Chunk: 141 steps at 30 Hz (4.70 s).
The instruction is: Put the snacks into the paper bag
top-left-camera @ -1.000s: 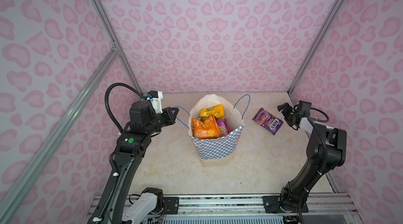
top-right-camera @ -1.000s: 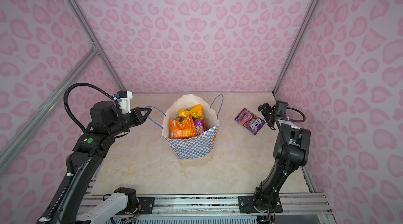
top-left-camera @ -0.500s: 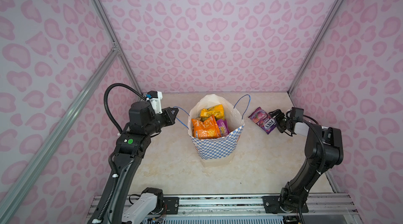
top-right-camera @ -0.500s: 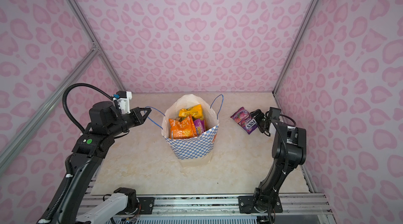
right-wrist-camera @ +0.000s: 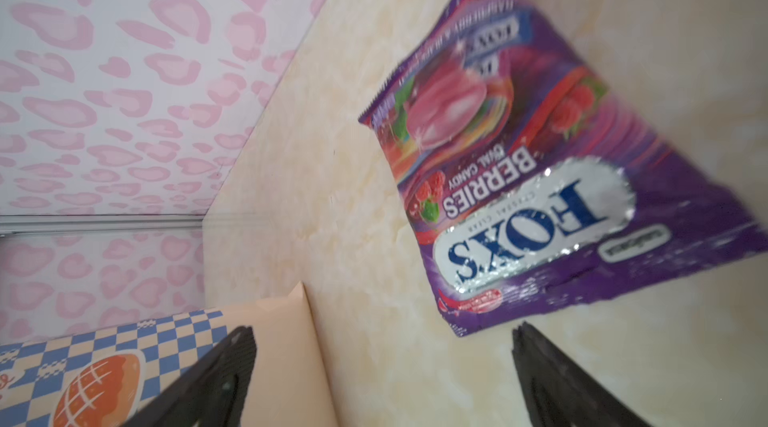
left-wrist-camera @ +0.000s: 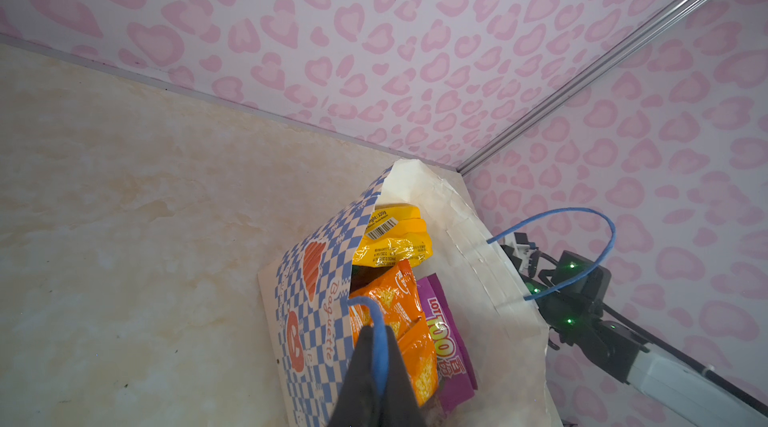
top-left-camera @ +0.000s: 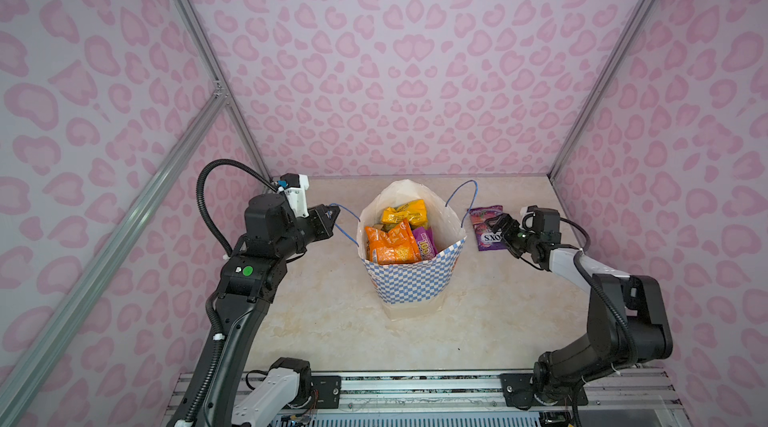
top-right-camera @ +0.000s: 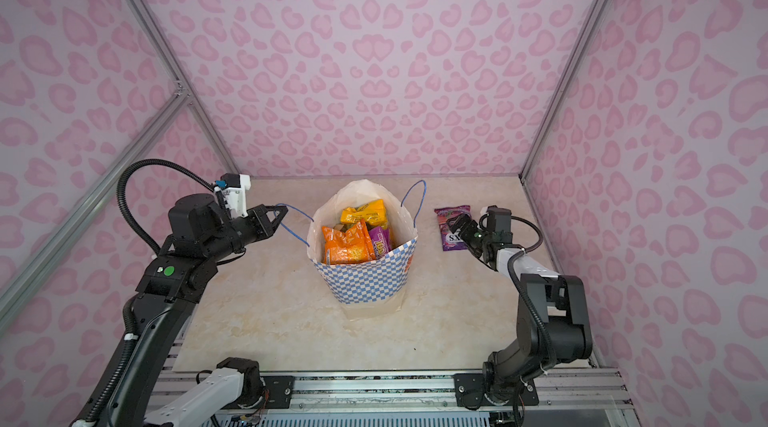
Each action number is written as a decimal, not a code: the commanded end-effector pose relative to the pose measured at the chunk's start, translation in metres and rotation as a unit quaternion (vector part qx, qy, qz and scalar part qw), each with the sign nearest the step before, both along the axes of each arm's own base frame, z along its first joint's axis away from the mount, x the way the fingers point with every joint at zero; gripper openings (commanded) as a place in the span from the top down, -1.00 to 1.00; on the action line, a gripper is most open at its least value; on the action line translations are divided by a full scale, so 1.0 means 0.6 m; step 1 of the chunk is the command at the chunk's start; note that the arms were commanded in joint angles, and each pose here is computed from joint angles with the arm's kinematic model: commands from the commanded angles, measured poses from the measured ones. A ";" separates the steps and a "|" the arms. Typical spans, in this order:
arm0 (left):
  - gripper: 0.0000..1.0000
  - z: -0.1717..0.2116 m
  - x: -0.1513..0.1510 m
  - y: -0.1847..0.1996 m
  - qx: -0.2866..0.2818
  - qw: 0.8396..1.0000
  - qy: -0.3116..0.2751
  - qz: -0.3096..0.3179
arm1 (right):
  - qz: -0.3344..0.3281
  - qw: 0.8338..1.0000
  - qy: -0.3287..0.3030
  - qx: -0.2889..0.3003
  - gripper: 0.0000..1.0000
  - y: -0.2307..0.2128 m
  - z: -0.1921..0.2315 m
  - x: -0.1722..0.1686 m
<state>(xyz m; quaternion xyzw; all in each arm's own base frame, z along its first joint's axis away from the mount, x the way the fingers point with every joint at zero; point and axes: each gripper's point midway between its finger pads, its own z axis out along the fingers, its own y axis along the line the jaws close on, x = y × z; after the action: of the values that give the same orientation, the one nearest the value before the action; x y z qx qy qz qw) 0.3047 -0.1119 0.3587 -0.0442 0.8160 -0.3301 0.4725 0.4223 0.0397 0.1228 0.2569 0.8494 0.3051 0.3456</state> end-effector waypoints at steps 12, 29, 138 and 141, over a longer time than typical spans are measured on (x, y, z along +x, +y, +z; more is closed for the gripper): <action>0.94 0.011 0.006 0.000 0.000 1.000 -0.016 0.001 | -0.012 0.996 0.076 -0.054 -0.98 -0.092 -0.097 0.058; 0.93 0.017 0.001 0.000 -0.001 1.000 -0.022 0.000 | 0.067 0.993 0.097 -0.015 -0.98 0.012 -0.131 0.035; 0.89 0.022 -0.005 0.009 0.006 0.999 -0.031 0.011 | -0.069 0.956 0.220 -0.179 -0.94 -0.048 -0.151 0.042; 0.89 0.022 -0.005 0.009 0.005 0.999 -0.031 0.011 | -0.077 0.948 0.247 -0.186 -0.84 -0.057 -0.165 0.041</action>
<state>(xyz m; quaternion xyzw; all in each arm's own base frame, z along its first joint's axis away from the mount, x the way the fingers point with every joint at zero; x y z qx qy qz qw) 0.2989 -0.1085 0.3610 -0.0461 0.8146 -0.3240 0.4788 0.4558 0.0150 0.0348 0.3076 0.9240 0.0723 0.2154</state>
